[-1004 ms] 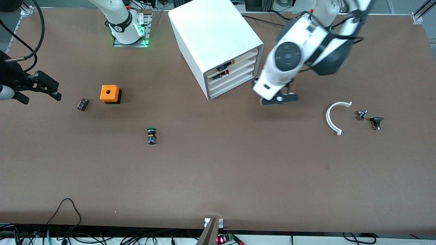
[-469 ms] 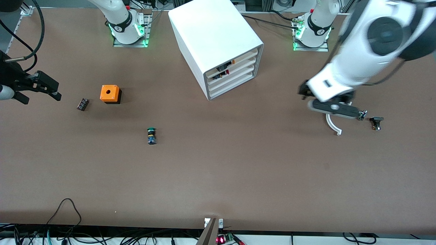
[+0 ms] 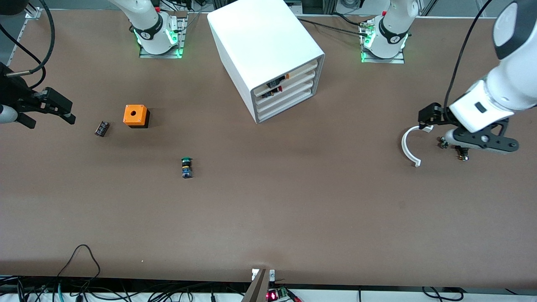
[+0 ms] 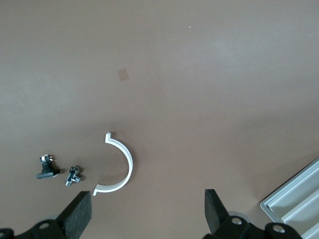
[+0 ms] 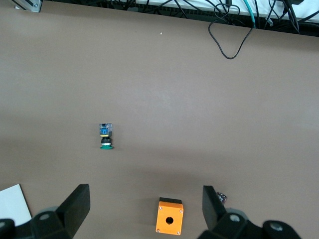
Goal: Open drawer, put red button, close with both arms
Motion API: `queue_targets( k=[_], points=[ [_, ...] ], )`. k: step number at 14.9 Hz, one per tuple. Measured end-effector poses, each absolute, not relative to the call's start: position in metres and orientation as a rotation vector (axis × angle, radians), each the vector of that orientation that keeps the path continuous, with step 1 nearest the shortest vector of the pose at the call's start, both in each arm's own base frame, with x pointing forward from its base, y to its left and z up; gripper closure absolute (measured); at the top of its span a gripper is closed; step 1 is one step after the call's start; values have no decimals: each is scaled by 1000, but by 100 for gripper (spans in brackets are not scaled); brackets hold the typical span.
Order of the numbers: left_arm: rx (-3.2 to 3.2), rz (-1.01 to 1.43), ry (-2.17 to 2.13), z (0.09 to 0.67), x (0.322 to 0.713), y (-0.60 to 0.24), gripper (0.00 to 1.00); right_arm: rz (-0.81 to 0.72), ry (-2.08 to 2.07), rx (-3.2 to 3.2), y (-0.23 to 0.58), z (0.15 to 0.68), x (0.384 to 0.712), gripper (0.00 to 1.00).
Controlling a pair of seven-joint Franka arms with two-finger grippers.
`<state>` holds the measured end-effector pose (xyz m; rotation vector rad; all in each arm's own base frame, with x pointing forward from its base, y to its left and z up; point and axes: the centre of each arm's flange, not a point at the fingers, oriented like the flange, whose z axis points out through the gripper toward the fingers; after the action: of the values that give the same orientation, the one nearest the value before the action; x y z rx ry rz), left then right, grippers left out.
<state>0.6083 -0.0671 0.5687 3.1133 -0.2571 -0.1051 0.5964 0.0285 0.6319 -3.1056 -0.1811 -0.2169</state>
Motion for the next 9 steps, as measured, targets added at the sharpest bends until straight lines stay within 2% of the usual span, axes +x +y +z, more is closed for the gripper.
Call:
queue_targets(
  k=[3, 5, 9],
  points=[
    [3091, -31, -232, 578, 599, -60, 0, -217, -181, -3106, 28, 632, 596, 0],
    [3101, 45, -232, 583, 579, -60, 0, -216, -181, -3106, 28, 632, 597, 0],
    [3106, 24, -219, 583, 550, -51, 0, -215, -180, -3106, 28, 631, 597, 0]
  ],
)
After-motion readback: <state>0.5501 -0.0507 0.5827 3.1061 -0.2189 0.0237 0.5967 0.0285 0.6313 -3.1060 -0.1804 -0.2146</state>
